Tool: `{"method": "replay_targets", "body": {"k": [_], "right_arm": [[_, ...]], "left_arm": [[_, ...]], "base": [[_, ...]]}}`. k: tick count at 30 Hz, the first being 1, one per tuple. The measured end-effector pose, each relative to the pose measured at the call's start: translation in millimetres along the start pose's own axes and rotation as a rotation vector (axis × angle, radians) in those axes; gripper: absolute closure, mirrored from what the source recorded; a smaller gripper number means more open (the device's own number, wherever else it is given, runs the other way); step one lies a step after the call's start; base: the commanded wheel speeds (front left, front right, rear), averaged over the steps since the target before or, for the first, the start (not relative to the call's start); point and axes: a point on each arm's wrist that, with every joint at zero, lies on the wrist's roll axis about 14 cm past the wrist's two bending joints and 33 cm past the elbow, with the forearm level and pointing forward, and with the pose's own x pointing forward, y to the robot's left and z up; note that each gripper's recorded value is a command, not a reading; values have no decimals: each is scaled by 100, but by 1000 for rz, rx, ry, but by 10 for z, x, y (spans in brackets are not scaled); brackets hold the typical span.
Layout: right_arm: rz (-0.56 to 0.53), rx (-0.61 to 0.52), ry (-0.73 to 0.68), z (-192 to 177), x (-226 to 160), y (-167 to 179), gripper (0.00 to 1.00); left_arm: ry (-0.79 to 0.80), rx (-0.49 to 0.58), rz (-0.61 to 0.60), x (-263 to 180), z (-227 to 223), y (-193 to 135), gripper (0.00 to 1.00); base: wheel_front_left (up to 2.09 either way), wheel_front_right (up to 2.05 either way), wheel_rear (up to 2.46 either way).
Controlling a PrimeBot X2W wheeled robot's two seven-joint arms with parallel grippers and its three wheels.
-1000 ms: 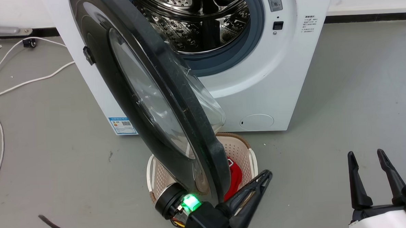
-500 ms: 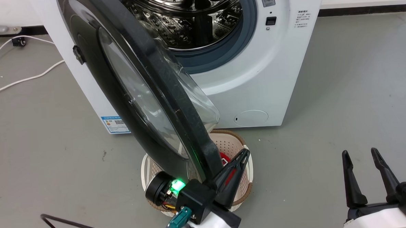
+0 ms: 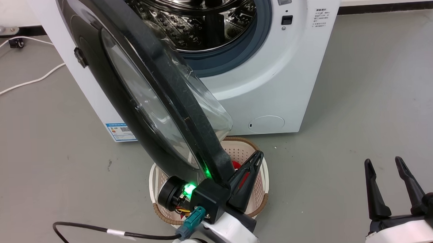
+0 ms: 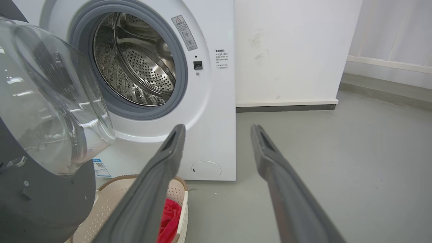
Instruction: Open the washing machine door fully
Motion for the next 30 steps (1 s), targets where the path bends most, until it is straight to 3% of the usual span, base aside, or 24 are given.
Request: {"method": "replay_targets", "body": {"k": [11,30], "right_arm": [[11,7,2,-14,13,38,0],[98,3,5,-7,196,298,0]], "left_arm": [[5,-13,72,-132,-25,138,100],[50,4,316,-864,1,536,100]], "base": [[0,0,0],[0,0,0]]}}
